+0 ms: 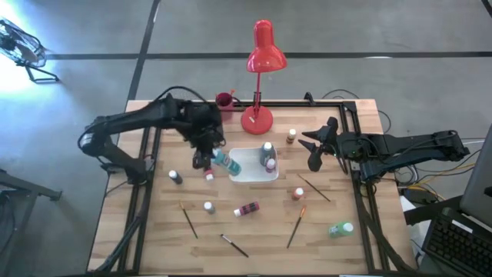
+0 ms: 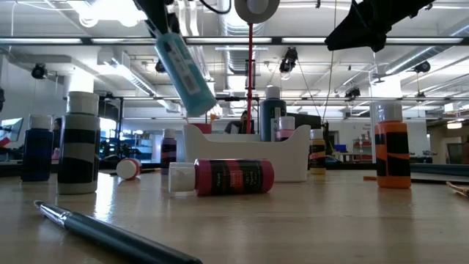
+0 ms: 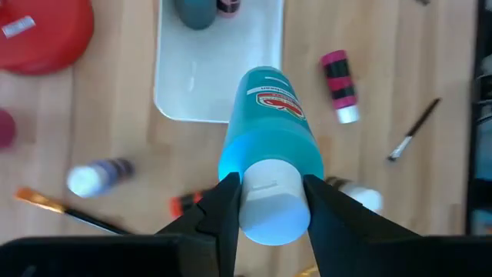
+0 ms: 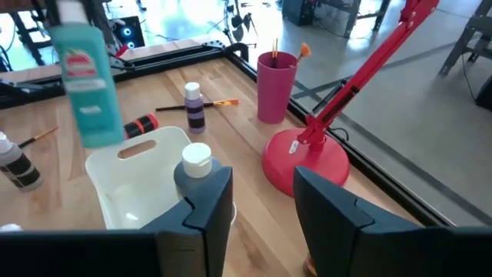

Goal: Pick & Place Paint Supplies
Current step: Put the light blue paint bottle into the white bin, then put the yellow paint bottle into the white bin

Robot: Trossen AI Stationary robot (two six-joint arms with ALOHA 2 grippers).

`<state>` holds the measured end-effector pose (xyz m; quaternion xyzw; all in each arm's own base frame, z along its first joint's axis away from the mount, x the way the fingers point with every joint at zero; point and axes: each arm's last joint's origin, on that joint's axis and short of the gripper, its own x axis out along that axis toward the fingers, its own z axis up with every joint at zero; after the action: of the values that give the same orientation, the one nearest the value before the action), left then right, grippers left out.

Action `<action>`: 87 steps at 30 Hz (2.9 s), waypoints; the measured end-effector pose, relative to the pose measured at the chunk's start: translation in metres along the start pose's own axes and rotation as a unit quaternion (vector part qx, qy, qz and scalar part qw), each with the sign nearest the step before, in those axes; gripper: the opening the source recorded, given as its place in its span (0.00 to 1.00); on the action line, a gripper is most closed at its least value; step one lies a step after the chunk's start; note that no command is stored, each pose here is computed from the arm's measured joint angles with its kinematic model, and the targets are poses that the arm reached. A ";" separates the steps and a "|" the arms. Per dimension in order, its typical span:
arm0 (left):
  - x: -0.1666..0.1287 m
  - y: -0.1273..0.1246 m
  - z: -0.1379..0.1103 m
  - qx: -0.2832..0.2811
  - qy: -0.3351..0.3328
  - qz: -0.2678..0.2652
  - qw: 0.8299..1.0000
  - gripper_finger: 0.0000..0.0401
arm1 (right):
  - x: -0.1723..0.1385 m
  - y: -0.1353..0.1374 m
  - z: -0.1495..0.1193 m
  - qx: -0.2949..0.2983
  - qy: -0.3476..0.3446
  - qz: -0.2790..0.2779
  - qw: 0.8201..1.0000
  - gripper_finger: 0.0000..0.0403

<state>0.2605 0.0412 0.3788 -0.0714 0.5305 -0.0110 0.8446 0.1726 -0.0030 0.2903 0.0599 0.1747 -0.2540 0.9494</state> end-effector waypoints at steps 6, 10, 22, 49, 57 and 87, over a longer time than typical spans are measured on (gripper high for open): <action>0.019 0.016 0.028 0.064 0.014 0.005 0.998 0.31 | 0.000 0.000 0.000 0.003 0.000 0.000 1.000 0.31; 0.028 0.022 0.049 0.101 0.027 0.032 0.994 0.31 | 0.000 0.000 0.000 0.003 0.000 0.000 1.000 0.30; 0.059 0.036 0.095 0.152 0.098 0.061 0.982 0.31 | 0.000 0.000 -0.001 -0.001 0.006 -0.002 1.000 0.39; 0.115 0.053 0.111 0.149 0.130 0.062 0.978 0.31 | 0.001 -0.001 -0.006 -0.009 0.020 -0.006 1.000 0.40; 0.120 0.054 0.110 0.143 0.134 0.063 0.979 0.31 | 0.001 -0.001 -0.006 -0.009 0.020 -0.006 1.000 0.34; 0.033 0.040 0.107 0.092 0.054 0.149 0.983 0.63 | 0.001 -0.001 -0.009 -0.015 0.030 -0.008 0.999 0.44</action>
<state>0.3687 0.0890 0.3895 0.0870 0.5764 0.0625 0.8101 0.1703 -0.0031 0.2815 0.0515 0.2072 -0.2567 0.9426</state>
